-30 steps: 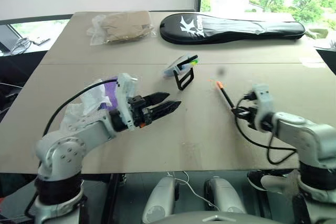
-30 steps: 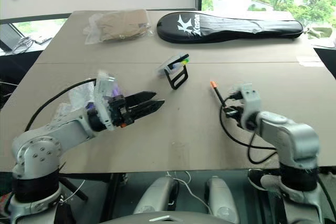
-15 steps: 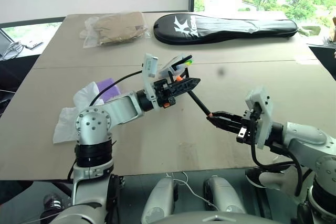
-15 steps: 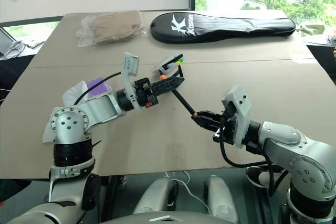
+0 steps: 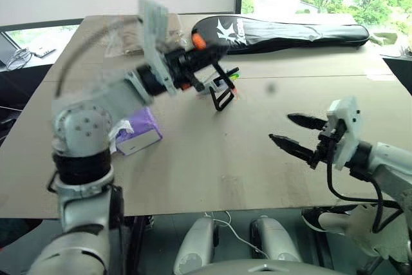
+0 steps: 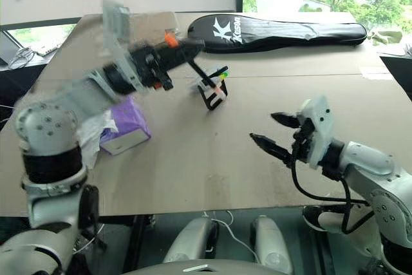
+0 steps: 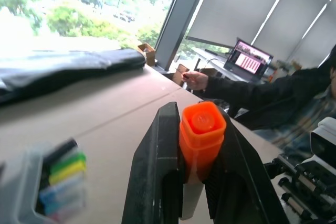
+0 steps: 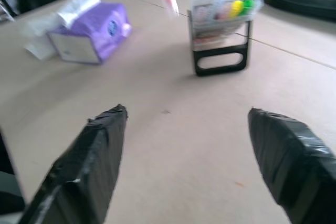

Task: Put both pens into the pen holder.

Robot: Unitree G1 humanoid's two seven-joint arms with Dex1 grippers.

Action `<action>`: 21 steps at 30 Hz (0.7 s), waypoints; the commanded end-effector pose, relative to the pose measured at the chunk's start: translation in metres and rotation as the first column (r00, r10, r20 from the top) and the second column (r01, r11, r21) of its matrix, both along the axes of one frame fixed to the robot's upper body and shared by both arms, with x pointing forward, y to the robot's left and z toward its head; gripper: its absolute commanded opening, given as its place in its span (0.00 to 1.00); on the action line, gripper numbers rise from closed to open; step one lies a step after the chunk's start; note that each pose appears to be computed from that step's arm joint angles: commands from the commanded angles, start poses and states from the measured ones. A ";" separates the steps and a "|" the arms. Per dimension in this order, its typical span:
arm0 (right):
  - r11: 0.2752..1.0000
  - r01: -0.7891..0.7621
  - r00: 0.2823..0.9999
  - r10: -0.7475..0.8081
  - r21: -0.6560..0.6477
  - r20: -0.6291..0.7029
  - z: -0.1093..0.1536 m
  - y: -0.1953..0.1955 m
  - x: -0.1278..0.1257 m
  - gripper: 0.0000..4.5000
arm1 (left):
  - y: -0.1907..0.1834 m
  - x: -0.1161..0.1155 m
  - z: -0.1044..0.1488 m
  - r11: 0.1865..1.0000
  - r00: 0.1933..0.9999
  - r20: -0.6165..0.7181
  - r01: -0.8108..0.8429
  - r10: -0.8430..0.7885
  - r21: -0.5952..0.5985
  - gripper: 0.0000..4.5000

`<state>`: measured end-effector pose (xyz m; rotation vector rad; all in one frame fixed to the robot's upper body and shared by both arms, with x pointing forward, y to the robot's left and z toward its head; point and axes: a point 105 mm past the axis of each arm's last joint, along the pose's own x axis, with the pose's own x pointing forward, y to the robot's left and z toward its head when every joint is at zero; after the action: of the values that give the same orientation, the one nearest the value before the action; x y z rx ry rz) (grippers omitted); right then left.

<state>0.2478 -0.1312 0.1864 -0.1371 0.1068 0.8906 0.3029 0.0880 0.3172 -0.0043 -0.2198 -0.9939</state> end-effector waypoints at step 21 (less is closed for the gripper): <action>0.996 -0.030 0.981 0.045 -0.081 0.190 0.025 -0.001 0.005 0.86 | -0.029 0.037 -0.054 0.755 0.872 0.489 -0.310 -0.017 0.578 0.00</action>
<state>0.2577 -0.1324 0.1969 -0.2588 0.0304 0.9092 0.3391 0.0579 0.2581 0.8813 -0.2819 -0.8701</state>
